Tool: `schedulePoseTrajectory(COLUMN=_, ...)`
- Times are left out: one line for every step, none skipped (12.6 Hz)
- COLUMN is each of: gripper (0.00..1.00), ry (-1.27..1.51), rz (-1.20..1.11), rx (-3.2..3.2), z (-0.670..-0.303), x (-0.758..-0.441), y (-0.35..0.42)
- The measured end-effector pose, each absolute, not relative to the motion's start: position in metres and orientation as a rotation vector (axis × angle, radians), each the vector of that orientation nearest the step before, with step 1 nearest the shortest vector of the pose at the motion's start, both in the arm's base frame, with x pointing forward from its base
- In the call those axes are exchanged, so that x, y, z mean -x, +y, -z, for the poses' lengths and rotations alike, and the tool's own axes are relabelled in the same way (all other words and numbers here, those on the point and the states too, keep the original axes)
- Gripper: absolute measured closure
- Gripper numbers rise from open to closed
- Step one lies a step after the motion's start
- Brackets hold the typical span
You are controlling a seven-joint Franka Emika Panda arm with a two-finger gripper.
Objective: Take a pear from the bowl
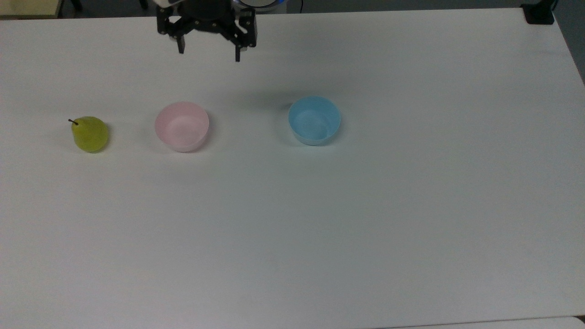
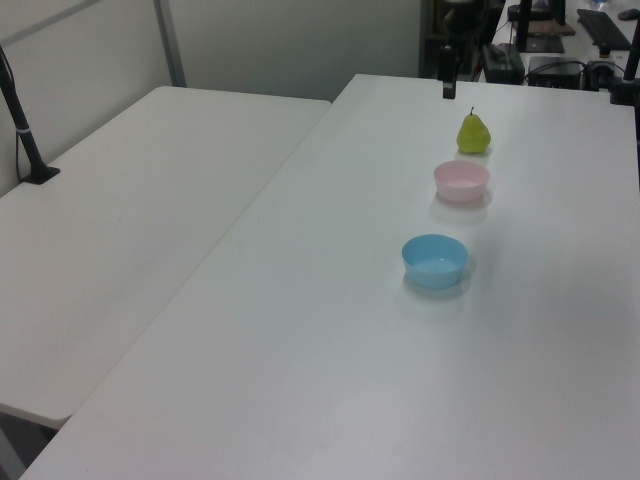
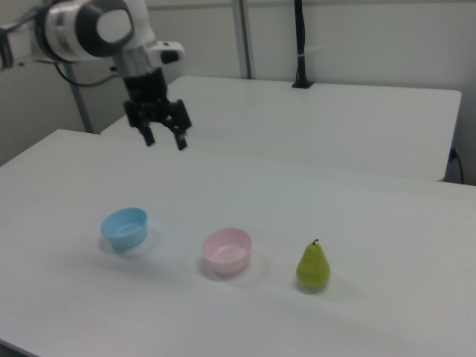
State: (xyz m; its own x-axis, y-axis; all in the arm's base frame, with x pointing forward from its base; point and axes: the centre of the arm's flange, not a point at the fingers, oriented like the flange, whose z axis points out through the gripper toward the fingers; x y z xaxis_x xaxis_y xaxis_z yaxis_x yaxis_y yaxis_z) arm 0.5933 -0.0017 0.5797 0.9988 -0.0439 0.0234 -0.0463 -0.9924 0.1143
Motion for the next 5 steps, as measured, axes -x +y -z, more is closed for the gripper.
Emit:
schedulePoseTrajectory(gripper=0.00, ry=-0.078, rz=-0.029, rx=-3.063, z=-0.596, x=-0.581, y=0.005)
schedulePoseTrajectory(gripper=0.00, ry=-0.083, rz=-0.028, rx=-3.077, z=-0.603, x=-0.575, y=0.005)
schedulePoseTrajectory(gripper=0.00, ry=-0.088, rz=-0.024, rx=-3.085, z=-0.609, x=-0.570, y=0.005)
schedulePoseTrajectory(gripper=0.00, ry=-0.091, rz=-0.025, rx=-3.090, z=-0.612, x=-0.567, y=0.004)
schedulePoseTrajectory(gripper=0.00, ry=-0.092, rz=-0.021, rx=-3.090, z=-0.610, x=-0.567, y=0.004)
